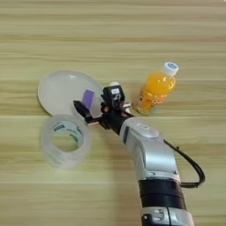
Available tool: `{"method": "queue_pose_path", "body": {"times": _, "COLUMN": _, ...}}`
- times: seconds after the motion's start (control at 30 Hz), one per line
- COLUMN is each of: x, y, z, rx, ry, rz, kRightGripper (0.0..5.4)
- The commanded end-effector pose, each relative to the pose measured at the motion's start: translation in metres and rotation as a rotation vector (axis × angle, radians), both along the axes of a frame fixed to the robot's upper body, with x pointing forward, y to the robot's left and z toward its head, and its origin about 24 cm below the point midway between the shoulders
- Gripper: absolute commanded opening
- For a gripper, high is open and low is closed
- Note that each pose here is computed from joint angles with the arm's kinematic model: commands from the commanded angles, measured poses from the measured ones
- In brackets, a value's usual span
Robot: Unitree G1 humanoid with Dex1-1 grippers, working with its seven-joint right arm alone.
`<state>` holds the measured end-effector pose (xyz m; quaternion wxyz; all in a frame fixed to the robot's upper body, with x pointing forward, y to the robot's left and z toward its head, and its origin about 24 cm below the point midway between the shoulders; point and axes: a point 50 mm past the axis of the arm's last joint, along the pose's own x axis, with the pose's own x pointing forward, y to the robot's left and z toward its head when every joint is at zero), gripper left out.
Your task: Move the objects on the table
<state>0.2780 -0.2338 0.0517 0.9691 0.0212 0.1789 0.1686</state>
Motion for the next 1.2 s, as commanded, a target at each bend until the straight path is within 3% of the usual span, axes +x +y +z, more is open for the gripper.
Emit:
{"method": "queue_pose_path", "body": {"times": 0.03, "x": 0.013, "y": 0.002, "z": 0.039, "rx": -0.007, "ry": -0.129, "rz": 0.026, "kRightGripper": 5.38}}
{"method": "queue_pose_path", "body": {"times": 0.33, "x": 0.015, "y": 0.013, "z": 0.034, "rx": -0.02, "ry": -0.082, "rz": 0.071, "kRightGripper": 5.38}}
{"method": "queue_pose_path", "body": {"times": 0.83, "x": 0.028, "y": -0.005, "z": 0.032, "rx": -0.042, "ry": -0.083, "rz": -0.062, "kRightGripper": 5.38}}
{"method": "queue_pose_path", "body": {"times": 1.2, "x": 0.028, "y": 0.003, "z": 0.024, "rx": -0.075, "ry": -0.033, "rz": -0.021, "kRightGripper": 5.38}}
